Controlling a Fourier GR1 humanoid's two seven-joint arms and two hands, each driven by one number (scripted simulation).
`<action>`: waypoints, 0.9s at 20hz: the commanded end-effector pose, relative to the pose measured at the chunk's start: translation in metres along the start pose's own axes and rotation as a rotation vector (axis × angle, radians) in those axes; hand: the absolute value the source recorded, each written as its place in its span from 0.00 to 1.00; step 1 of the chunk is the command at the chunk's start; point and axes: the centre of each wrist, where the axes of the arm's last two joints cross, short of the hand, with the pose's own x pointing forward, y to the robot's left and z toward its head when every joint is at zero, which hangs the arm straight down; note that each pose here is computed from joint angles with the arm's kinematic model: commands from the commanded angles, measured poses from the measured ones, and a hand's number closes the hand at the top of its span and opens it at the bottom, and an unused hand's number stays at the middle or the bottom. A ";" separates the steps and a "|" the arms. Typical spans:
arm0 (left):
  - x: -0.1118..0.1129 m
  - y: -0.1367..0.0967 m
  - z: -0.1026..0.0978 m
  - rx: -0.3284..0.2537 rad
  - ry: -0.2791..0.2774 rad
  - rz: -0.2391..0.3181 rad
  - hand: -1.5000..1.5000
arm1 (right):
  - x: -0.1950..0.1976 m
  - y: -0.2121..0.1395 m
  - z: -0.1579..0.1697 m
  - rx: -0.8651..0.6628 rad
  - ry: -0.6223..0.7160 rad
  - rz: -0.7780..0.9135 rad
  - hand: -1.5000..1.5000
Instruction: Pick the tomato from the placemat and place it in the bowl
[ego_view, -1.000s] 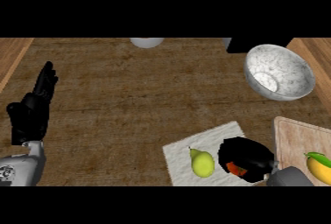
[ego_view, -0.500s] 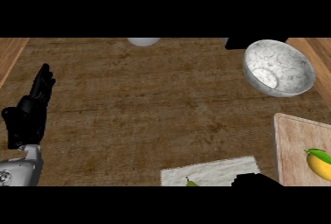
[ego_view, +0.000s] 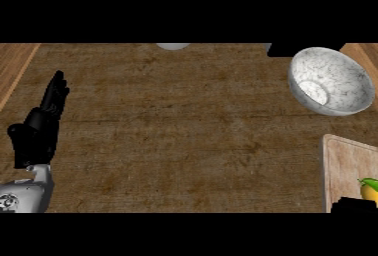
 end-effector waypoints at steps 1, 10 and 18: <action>0.005 -0.011 -0.011 -0.021 -0.018 0.001 0.50 | 0.006 -0.034 -0.009 -0.122 0.061 -0.044 1.00; 0.009 -0.011 -0.016 -0.042 -0.020 0.006 0.50 | -0.080 -0.095 -0.051 -0.342 0.130 -0.120 1.00; 0.011 -0.006 -0.017 -0.068 -0.037 0.001 0.50 | -0.139 -0.129 -0.102 -0.450 0.150 -0.001 1.00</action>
